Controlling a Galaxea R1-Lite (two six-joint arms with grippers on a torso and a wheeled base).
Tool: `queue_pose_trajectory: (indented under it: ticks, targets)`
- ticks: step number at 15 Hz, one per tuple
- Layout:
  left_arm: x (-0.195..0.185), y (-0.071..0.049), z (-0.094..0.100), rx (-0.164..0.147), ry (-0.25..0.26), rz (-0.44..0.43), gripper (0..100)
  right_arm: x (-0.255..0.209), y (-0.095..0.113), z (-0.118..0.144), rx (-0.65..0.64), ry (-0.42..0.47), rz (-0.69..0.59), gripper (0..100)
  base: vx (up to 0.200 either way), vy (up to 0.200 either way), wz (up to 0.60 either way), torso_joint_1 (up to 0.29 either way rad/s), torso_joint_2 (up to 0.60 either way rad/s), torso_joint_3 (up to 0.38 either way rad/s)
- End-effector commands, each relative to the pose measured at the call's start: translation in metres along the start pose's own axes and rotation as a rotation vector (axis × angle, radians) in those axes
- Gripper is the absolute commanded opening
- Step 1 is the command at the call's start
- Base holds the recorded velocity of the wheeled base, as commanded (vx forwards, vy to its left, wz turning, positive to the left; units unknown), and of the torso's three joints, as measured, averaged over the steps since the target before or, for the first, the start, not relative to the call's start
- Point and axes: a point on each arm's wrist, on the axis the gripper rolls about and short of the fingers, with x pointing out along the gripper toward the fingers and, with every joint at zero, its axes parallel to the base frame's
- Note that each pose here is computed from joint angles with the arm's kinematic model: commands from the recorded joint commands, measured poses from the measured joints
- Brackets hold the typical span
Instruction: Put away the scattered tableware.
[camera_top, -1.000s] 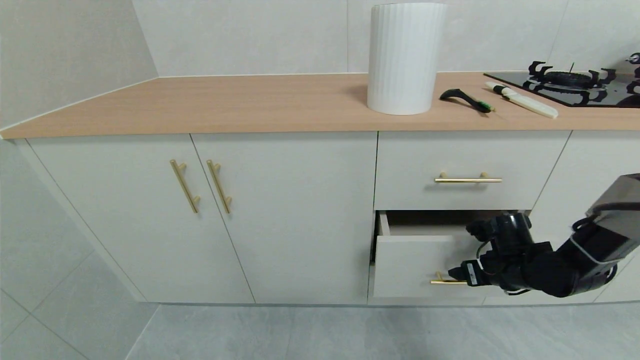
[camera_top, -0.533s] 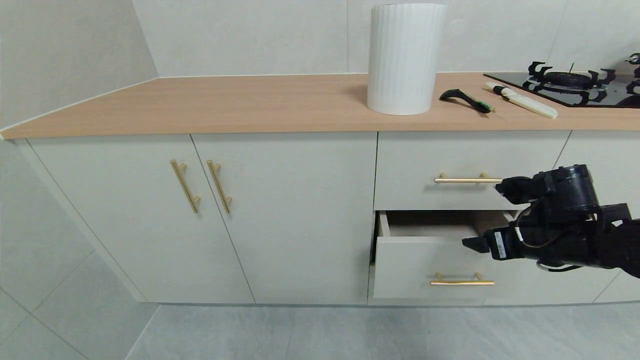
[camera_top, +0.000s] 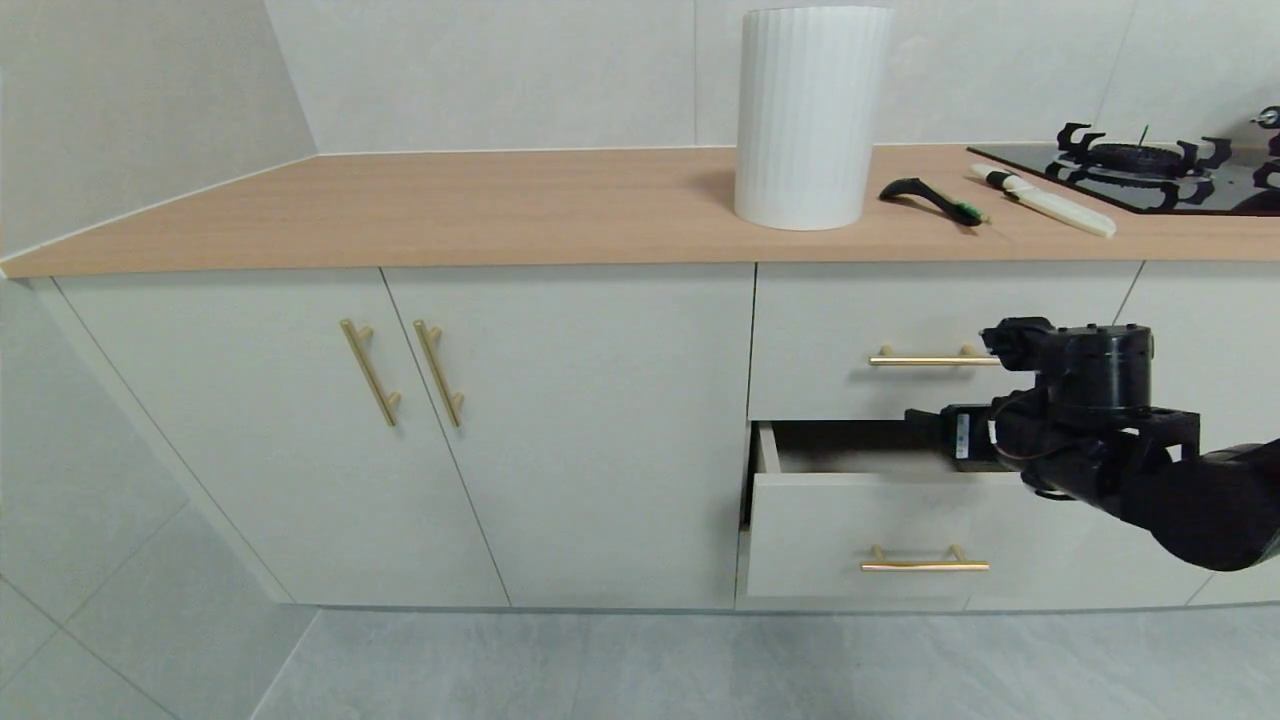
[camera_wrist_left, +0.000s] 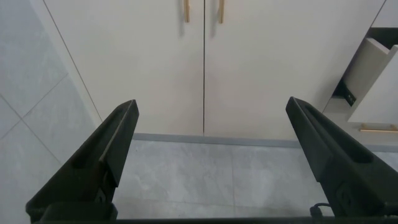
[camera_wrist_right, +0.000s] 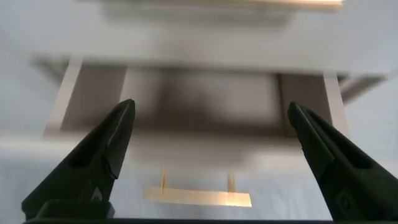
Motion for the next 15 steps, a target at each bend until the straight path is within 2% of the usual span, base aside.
queue_pose_trajectory:
  ticks: [1,9,12,15]
  targets:
    - [0.000,0.000,0.000,0.000,0.000,0.000,100,0.025,0.003,-0.030,-0.013,0.072,-0.016,100,0.000,0.000,0.00,0.000,0.00,0.000]
    - [0.000,0.000,0.000,0.000,0.000,0.000,100,0.041,0.005,-0.051,-0.027,0.114,-0.018,100,0.000,0.000,0.00,0.000,0.00,0.000]
    - [0.000,0.000,0.000,0.000,0.000,0.000,100,0.030,0.003,-0.049,-0.045,0.195,-0.018,100,0.000,0.000,0.00,0.000,0.00,0.000]
    - [0.000,0.000,0.000,0.000,0.000,0.000,100,0.021,0.001,-0.044,-0.052,0.228,-0.016,100,0.000,0.000,0.00,0.000,0.00,0.000]
